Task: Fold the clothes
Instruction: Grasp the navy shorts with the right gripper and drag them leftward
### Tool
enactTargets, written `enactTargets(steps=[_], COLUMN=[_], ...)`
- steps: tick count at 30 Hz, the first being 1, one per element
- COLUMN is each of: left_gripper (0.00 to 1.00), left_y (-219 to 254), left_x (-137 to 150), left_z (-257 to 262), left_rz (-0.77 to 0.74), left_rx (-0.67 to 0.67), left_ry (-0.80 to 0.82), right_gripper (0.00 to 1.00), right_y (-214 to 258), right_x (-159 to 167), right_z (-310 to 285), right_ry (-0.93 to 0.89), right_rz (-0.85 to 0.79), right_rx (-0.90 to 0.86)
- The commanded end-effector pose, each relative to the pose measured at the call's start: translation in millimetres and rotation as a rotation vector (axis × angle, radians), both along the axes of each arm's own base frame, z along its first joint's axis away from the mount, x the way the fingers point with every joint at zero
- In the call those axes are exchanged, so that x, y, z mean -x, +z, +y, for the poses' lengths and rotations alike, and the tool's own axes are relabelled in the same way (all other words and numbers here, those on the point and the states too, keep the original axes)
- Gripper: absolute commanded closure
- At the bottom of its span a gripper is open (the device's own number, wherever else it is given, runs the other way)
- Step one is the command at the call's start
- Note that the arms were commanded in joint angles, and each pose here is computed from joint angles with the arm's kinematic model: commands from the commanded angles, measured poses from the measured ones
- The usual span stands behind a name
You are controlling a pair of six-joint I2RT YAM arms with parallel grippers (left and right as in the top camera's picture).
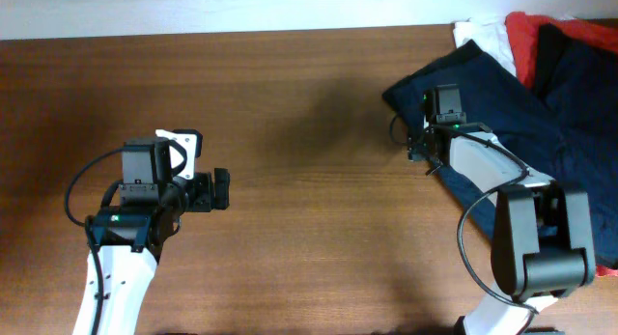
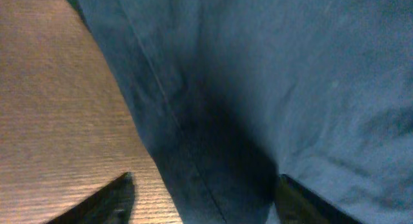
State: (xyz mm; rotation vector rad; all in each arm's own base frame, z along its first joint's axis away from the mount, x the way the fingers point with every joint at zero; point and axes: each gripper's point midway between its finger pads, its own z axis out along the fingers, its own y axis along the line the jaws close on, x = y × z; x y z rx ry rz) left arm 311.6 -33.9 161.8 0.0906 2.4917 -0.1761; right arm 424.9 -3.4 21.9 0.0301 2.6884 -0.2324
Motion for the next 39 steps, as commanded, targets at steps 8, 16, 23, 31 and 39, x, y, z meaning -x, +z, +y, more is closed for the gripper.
enactTargets(steps=[8,16,23,31,39], left_gripper=[0.01,0.01,0.01,0.01,0.01], left_y=[7.0,7.0,7.0,7.0,7.1], left_x=[-3.3,-3.3,-3.3,-3.4,-3.4], left_z=[-4.6,-4.6,-4.6,-4.6,-4.6], left_rz=[-0.015,-0.015,-0.015,-0.015,-0.016], left_rx=[0.021,0.021,0.021,0.021,0.020], left_ry=[-0.008,-0.008,-0.008,-0.007,-0.008], right_gripper=[0.96,0.96,0.96,0.96,0.96], right_y=[10.3,73.3,113.0,120.2,174.1], right_x=[-5.4,-26.2,-22.0,-8.9,-0.4], right_z=[-8.9,-5.5,25.9,71.7,257.4], right_ry=[-0.031,-0.031,0.056,0.173,0.587], right_rz=[-0.030,-0.129,-0.069,-0.039,-0.242], right_rx=[0.090,0.071,-0.091,-0.254,-0.454])
